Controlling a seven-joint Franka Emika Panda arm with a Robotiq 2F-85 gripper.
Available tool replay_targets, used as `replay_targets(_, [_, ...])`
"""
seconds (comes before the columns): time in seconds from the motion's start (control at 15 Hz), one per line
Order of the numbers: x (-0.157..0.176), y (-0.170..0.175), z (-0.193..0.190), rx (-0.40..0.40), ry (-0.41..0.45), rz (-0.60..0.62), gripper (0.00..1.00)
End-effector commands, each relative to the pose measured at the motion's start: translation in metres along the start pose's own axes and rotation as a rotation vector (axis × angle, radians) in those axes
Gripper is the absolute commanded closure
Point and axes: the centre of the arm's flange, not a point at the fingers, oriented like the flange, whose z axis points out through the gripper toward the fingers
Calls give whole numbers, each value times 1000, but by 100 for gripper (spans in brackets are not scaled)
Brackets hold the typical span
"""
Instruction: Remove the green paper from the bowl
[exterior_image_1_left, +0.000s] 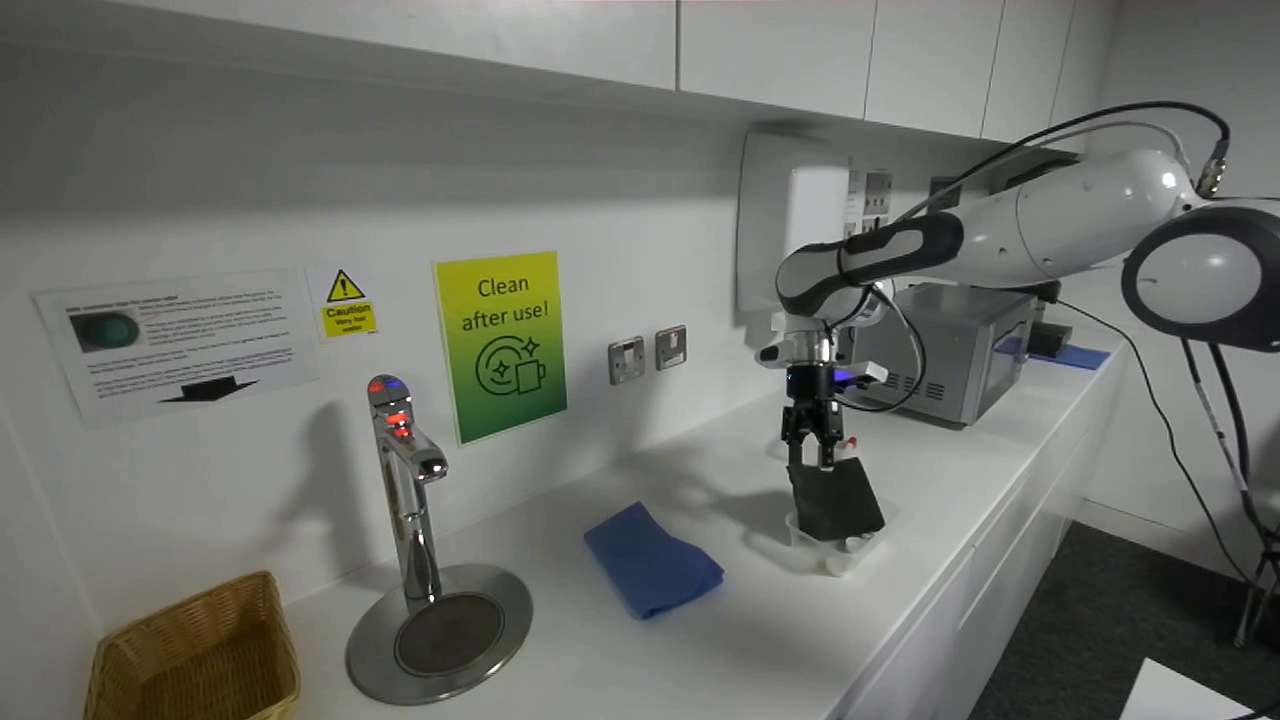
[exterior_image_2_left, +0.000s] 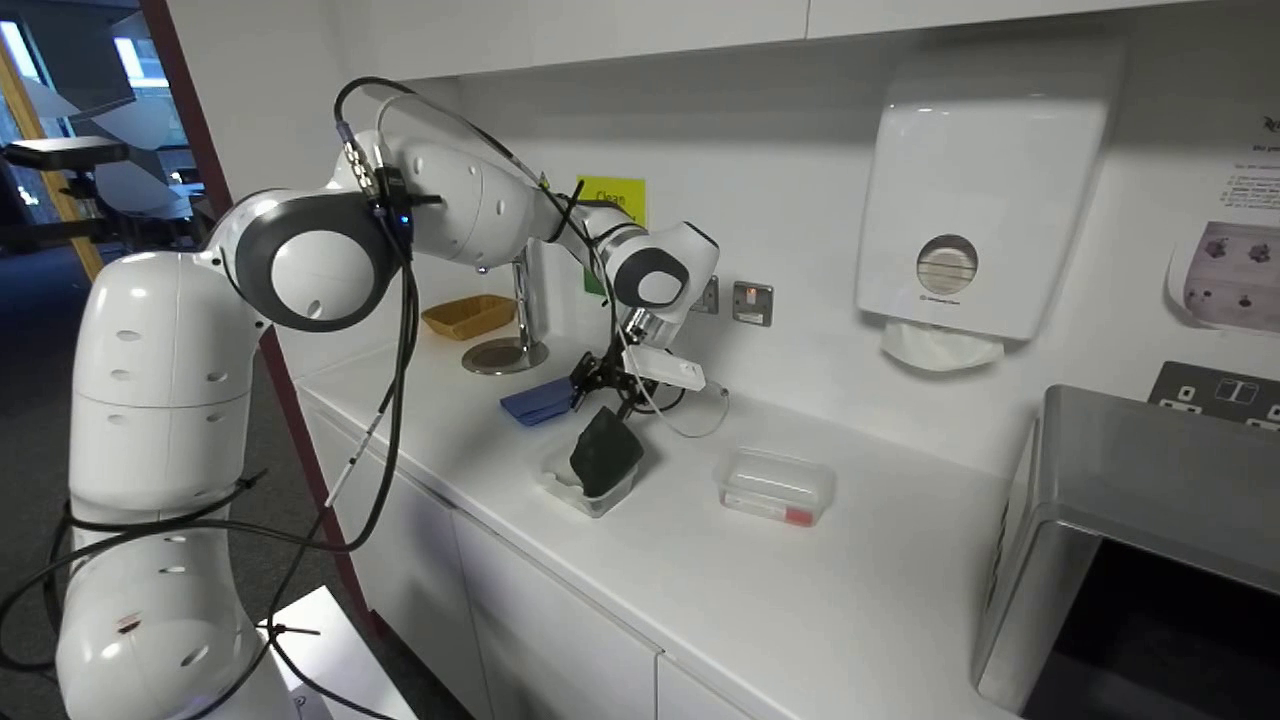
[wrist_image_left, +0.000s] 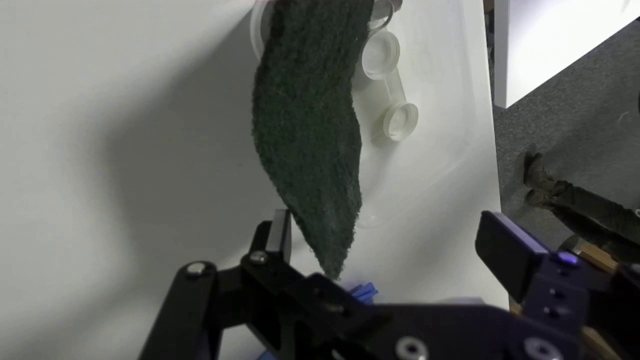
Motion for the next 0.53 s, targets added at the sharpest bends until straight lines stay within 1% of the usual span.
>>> replay_targets(0.0, [-2,-3,-2,38,29,-25,0])
replay_targets(0.33, [-4,-3,3,58,24,-21,0])
replay_targets(0.4, [-5,-3,4,68,25,-23,2])
replay_targets(0.47, [-6,-4,5,77,28,-17,26])
